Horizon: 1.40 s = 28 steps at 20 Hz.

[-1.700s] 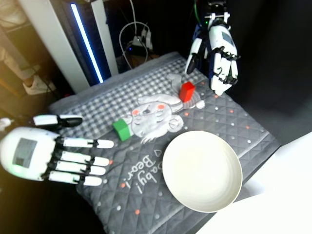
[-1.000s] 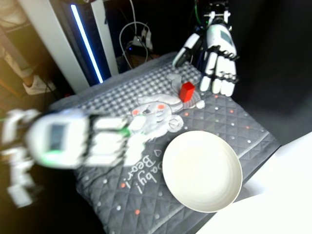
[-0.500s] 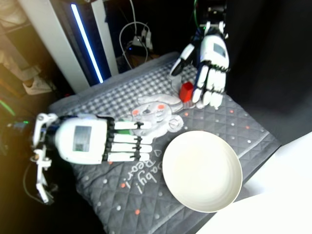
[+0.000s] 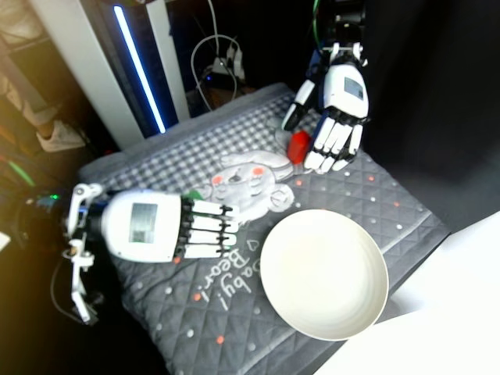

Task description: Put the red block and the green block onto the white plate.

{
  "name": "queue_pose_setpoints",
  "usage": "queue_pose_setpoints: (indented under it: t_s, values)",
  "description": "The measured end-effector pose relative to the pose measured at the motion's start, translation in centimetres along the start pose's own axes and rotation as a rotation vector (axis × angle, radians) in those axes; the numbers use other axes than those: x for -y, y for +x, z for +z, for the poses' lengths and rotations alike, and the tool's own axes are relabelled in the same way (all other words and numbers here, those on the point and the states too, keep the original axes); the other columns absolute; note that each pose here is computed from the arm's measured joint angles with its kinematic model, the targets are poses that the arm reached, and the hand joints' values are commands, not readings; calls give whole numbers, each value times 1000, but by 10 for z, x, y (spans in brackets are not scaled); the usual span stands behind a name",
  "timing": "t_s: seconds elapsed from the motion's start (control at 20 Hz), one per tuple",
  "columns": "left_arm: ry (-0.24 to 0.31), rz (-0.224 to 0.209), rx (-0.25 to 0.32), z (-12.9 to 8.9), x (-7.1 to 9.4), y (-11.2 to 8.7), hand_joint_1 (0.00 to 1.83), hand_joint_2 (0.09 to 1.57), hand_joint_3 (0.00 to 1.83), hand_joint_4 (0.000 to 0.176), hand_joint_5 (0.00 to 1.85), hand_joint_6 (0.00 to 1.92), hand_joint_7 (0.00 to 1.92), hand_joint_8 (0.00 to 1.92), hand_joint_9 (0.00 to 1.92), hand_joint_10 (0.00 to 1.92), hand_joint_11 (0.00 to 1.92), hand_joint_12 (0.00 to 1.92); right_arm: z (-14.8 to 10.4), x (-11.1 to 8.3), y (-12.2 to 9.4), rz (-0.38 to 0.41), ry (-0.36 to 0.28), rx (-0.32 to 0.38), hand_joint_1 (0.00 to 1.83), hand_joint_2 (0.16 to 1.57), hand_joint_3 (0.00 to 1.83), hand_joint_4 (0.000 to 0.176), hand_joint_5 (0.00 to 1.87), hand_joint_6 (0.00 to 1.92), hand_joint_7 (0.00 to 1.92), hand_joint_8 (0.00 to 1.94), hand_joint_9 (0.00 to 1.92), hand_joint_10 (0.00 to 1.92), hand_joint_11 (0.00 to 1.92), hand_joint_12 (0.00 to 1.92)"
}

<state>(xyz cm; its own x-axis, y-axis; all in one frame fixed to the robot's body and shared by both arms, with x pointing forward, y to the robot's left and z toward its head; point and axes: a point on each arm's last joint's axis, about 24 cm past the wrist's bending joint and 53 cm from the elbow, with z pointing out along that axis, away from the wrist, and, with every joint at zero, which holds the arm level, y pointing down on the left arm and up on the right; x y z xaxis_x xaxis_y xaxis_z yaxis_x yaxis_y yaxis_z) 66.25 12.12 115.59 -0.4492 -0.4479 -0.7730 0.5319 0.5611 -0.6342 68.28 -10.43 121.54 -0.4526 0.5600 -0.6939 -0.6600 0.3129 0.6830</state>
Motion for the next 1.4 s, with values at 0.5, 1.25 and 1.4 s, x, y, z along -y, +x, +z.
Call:
queue_pose_setpoints:
  t_s: [0.5, 1.25, 1.4]
  values:
    - [7, -43, 36, 1, 0, -5, 1272, 1094, 0, 0, 1193, 338, 963, 1282, 898, 1211, 698, 1615, 2, -3, -2, 25, -13, 20, 1266, 1105, 0, 0, 1214, 296, 916, 1331, 786, 1158, 508, 1632]
    - [196, -66, 318, 70, 52, -98, 1266, 1049, 0, 0, 1186, 495, 1136, 873, 1032, 1156, 888, 1552, 54, -22, -101, 79, -130, 331, 1194, 1038, 0, 0, 1164, 655, 1219, 1903, 1433, 1900, 1498, 1913]
    - [160, -85, 386, 103, 41, -125, 1246, 1053, 0, 24, 1139, 679, 1107, 830, 1089, 636, 882, 1257, 87, -5, -106, 86, -80, 356, 1253, 1112, 0, 0, 996, 768, 1018, 1191, 993, 1274, 921, 1666]
